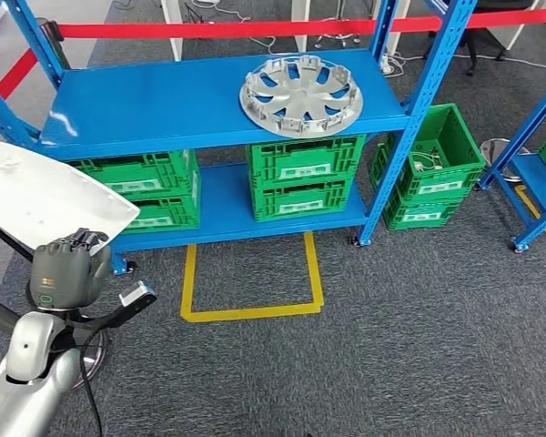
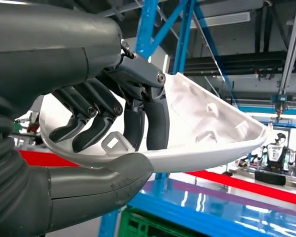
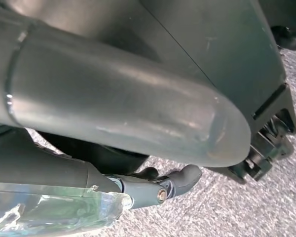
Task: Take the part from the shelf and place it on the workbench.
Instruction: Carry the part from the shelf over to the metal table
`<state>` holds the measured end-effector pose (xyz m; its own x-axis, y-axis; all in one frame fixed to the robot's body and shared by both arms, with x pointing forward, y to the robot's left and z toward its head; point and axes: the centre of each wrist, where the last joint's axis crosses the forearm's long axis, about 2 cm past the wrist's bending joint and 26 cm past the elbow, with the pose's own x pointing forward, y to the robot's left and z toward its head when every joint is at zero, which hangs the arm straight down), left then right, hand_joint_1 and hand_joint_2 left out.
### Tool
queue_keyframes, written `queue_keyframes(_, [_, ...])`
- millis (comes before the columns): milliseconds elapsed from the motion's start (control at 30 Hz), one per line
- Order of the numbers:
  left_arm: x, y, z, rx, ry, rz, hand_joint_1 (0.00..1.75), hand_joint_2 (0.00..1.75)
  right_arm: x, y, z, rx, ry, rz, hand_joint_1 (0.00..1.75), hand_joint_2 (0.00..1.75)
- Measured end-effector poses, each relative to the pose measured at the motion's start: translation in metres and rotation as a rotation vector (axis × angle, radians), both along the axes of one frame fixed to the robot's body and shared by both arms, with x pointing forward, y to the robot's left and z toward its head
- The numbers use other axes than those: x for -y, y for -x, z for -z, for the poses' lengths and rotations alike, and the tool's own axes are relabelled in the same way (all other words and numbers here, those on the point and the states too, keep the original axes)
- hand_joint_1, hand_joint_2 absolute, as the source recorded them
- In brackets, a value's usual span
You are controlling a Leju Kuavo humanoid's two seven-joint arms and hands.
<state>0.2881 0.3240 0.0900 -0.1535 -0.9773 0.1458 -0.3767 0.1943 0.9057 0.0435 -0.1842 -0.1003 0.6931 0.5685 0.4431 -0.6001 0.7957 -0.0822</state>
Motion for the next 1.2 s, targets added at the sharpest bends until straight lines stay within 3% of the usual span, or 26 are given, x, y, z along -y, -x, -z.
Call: queue_keyframes(1200, [-0.022, 0.001, -0.004, 0.002, 0.022, -0.045, 1.75, 1.75, -0.01, -0.005, -0.003, 0.025, 0.101, -0.076, 0.0, 0.0])
